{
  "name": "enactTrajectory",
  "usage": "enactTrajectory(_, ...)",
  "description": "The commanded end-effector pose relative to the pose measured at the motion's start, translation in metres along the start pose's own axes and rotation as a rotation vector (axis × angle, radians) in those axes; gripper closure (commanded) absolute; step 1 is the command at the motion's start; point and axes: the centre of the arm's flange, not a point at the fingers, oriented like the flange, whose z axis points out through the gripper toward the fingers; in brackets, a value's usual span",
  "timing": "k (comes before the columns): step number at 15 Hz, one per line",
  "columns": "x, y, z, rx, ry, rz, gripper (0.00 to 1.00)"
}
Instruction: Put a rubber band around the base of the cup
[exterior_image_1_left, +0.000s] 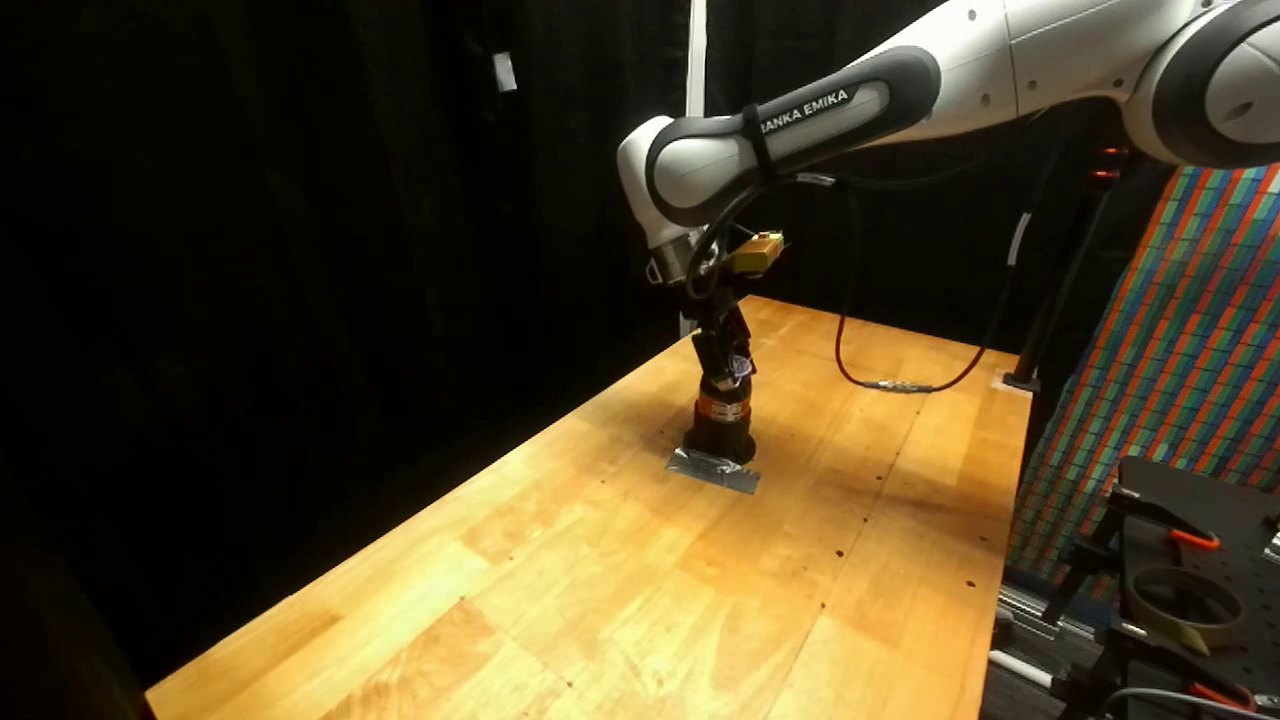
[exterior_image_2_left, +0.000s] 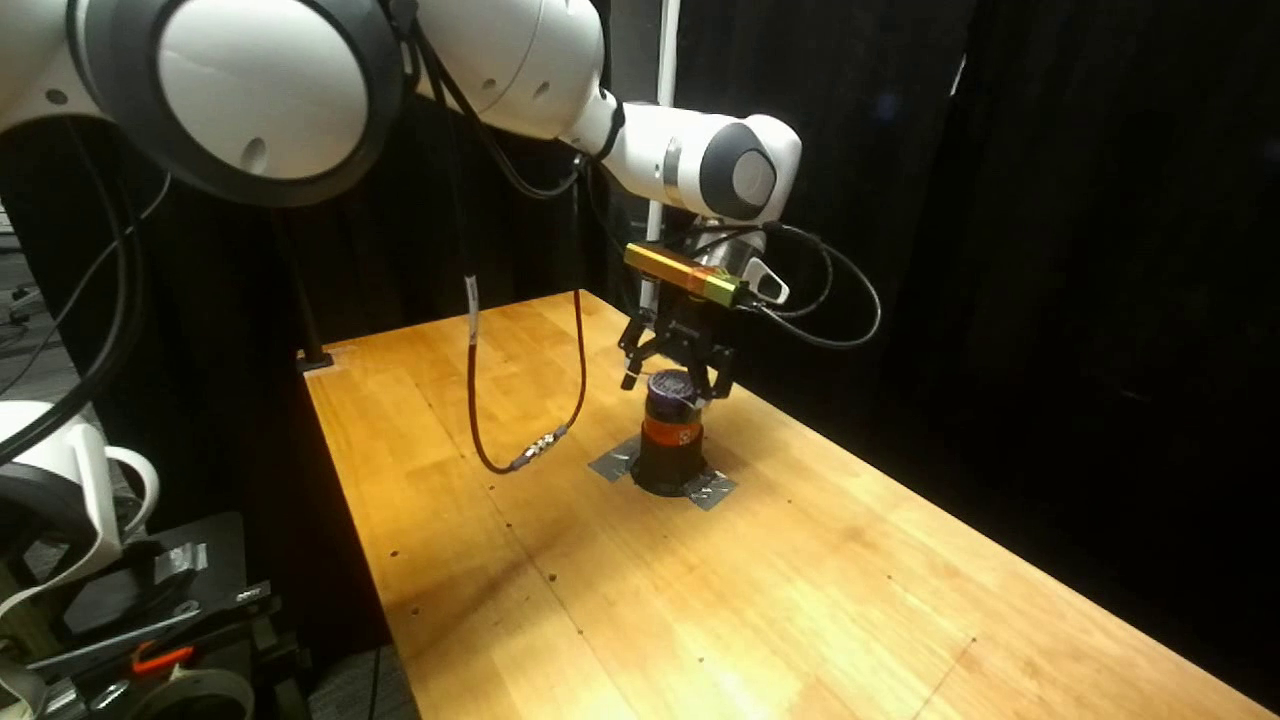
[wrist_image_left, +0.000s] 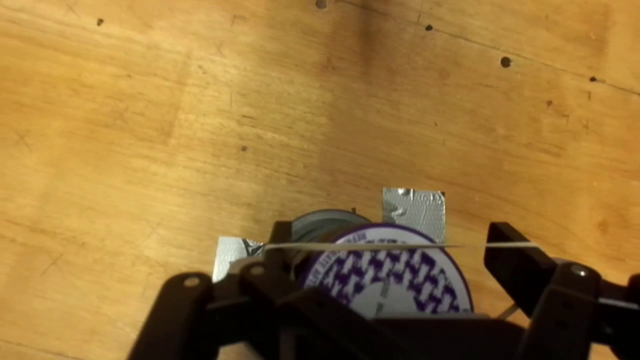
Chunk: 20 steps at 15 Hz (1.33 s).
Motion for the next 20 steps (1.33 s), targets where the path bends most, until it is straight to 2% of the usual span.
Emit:
enactTrajectory(1,-0.043,-0.01,0.008,-0.022,-0.048,0.015,0.0)
enactTrajectory(4,-0.07,-0.01,0.02,-0.022,-0.038,0.026,0.0)
enactTrajectory(7,-0.095,-0.008,0.028,-0.033,0.024,0.033,0.0)
enactTrajectory(13,-0.111,-0.008,0.049,-0.114,0.247,0.0,0.0)
enactTrajectory(18,-0.122,-0.016,0.069,-0.217,0.489,-0.042,0.0)
enactTrajectory(19,-0.127,-0.018,0.073,-0.232,0.542,-0.05,0.04)
enactTrajectory(20,-0.132,-0.019,0.076,-0.239,0.592,-0.053,0.26)
